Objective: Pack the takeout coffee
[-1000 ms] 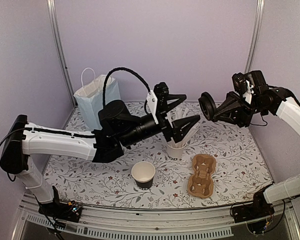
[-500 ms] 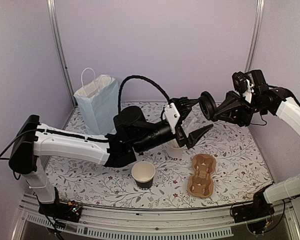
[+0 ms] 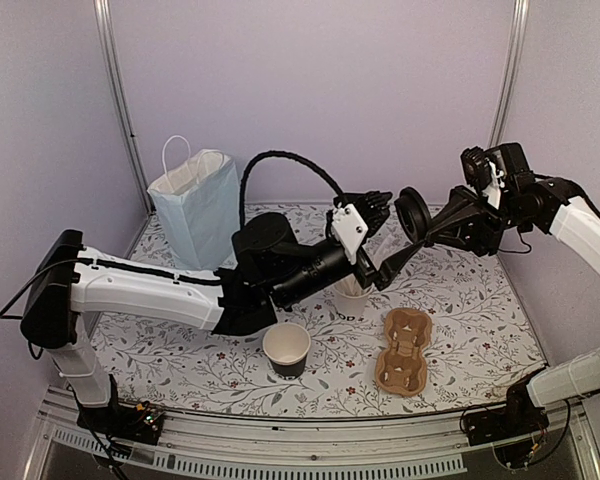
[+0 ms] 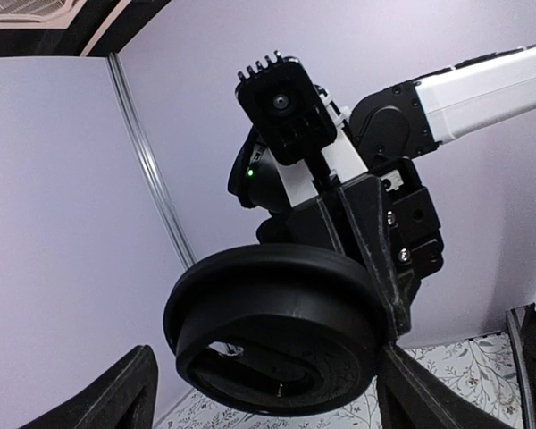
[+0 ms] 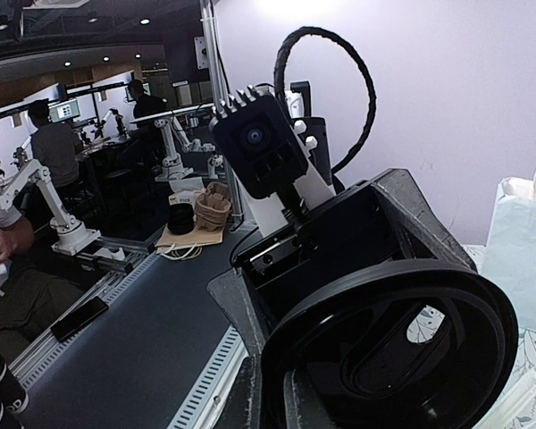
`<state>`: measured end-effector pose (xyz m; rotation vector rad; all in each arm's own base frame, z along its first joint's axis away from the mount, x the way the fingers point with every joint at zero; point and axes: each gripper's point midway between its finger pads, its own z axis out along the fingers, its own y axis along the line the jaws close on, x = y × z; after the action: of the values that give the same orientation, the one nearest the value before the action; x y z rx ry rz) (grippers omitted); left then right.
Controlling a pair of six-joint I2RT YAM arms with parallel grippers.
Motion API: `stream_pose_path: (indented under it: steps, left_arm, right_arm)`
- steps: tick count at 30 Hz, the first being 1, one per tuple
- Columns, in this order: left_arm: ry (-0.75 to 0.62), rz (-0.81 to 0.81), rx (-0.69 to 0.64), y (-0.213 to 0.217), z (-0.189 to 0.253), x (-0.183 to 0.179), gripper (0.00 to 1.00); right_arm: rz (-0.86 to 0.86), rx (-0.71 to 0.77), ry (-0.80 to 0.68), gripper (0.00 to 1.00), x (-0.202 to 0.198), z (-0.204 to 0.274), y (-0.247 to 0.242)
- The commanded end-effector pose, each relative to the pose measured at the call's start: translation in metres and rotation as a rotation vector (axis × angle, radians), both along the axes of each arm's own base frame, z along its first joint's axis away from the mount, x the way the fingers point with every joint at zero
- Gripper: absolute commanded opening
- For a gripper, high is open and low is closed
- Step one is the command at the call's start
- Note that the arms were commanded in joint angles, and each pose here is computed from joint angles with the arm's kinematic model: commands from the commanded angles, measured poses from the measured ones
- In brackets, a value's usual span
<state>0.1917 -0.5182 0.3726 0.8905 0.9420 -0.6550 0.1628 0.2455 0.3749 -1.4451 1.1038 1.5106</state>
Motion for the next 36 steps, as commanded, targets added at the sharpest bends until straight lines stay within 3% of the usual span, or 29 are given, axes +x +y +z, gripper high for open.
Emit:
stream_pose_path:
  steps: [1, 14, 36]
  left_arm:
    - [-0.006, 0.01, -0.017, -0.004, 0.005, -0.002, 0.87]
    - [-0.038, -0.021, 0.01, -0.011, -0.001, -0.006, 0.83]
    - [-0.035, 0.029, 0.004, -0.005, -0.003, 0.002, 0.85]
  right_arm:
    - [0.056, 0.04, 0.018, 0.06, -0.012, 0.006, -0.002]
    - [0.097, 0.067, 0.042, 0.07, -0.02, 0.015, -0.006]
    - [0.122, 0.074, 0.073, 0.08, -0.021, 0.016, -0.007]
